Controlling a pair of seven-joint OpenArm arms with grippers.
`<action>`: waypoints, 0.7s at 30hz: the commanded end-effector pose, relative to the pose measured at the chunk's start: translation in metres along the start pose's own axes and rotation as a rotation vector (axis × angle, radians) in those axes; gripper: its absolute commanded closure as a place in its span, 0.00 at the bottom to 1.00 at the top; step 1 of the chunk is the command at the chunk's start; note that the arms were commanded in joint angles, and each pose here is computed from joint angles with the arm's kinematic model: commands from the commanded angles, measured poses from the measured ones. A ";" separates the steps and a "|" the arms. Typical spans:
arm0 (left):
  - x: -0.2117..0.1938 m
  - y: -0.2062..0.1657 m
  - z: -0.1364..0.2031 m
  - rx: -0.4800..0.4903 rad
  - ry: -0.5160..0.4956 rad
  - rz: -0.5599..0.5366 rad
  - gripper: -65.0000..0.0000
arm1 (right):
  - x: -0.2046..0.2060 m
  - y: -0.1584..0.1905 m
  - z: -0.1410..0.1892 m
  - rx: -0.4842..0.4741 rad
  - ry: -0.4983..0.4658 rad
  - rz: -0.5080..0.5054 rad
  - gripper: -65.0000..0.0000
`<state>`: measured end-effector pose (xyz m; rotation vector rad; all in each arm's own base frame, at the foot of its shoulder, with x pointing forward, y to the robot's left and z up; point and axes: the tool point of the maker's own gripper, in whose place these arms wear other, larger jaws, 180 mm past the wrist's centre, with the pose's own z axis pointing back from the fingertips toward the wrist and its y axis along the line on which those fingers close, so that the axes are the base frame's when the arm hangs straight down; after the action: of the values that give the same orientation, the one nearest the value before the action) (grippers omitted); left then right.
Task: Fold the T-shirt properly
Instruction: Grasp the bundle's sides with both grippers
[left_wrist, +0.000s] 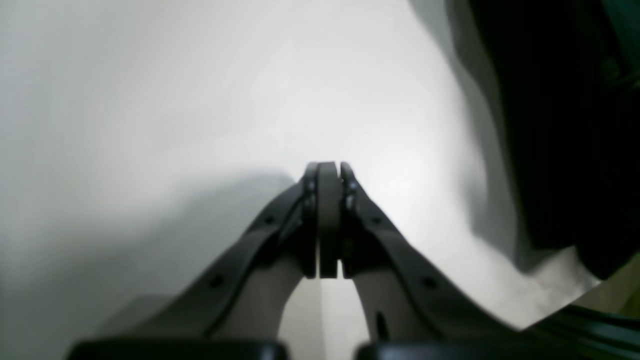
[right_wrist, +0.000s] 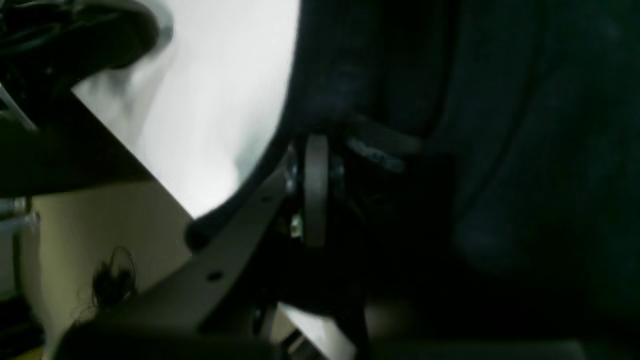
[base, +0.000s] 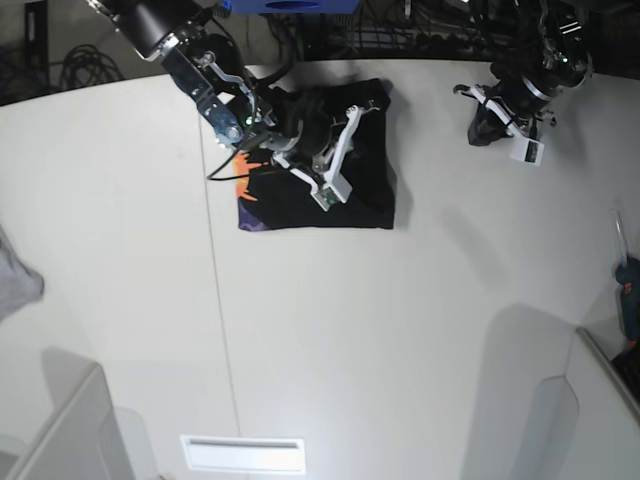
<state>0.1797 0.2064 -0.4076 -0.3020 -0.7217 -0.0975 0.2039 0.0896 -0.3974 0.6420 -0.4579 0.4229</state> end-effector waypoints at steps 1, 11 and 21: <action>0.014 -0.004 0.004 -0.014 -0.044 -0.023 1.00 | 0.011 0.008 -0.002 0.016 -0.022 0.020 1.00; 0.040 -0.021 0.008 -0.032 -0.116 -0.065 0.77 | 0.023 0.035 -0.001 0.021 -0.057 0.124 1.00; 0.079 -0.075 -0.009 -0.258 -0.238 0.007 0.29 | 0.056 0.002 0.057 -0.058 -0.236 0.073 1.00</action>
<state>0.2239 0.1306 -0.3556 -0.5643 -0.8989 -0.1523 0.2292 0.0632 -0.3384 0.5998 -0.6785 0.3913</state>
